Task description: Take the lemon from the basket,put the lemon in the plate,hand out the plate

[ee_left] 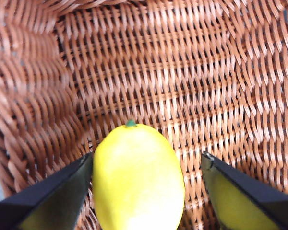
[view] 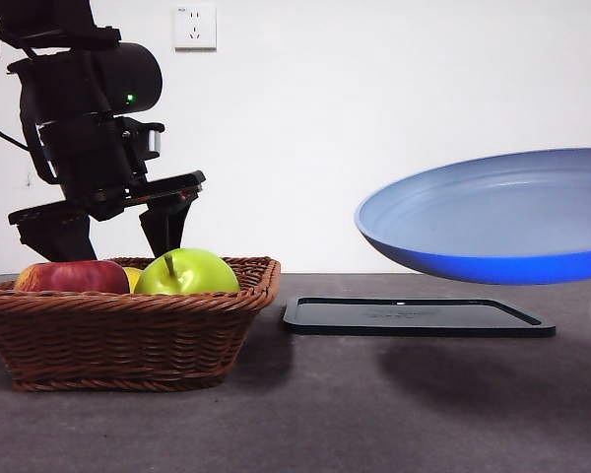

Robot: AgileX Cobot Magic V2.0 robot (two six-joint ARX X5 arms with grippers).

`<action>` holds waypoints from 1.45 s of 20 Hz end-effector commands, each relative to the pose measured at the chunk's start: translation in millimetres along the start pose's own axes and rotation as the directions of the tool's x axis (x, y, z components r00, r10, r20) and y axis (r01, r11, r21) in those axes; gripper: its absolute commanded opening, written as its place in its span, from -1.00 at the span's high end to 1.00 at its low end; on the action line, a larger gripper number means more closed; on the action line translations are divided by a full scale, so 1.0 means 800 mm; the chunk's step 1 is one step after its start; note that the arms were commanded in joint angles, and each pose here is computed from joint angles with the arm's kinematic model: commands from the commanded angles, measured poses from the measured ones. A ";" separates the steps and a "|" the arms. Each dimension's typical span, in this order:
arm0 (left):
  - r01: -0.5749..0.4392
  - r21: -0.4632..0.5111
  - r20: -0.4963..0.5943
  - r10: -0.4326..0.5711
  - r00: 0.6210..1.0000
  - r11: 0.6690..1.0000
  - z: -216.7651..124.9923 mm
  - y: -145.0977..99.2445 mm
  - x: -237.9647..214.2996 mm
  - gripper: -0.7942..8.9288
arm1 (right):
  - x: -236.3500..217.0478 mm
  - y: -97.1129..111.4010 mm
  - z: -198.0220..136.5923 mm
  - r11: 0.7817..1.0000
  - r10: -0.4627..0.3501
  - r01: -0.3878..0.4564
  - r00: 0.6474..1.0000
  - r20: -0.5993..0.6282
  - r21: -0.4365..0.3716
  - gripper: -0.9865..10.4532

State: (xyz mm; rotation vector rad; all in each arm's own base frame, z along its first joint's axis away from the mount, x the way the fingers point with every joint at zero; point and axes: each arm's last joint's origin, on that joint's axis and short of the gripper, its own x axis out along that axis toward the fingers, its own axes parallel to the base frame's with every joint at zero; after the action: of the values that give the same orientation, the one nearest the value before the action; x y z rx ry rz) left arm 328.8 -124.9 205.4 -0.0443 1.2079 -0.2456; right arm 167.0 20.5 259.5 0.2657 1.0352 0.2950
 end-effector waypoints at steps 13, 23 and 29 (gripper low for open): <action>0.087 0.185 0.236 -0.130 0.963 0.979 0.046 -0.029 -0.118 0.42 | 0.018 -0.003 0.023 0.999 0.007 -0.008 0.999 0.044 0.037 0.82; 0.305 0.587 0.137 -0.463 0.876 0.750 -0.022 -0.213 -0.173 0.42 | 0.050 0.002 0.028 0.990 0.124 -0.118 0.990 -0.065 0.081 0.82; 0.240 0.661 0.074 -0.381 0.922 0.710 -0.055 -0.274 -0.118 0.42 | 0.050 0.002 0.026 0.986 0.147 -0.140 0.986 -0.085 0.086 0.82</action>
State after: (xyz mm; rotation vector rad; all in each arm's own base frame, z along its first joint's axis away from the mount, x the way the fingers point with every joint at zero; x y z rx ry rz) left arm 220.4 -307.0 313.7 0.3121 0.8625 -0.9214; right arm 201.5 34.2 235.7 0.3958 1.1295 0.3893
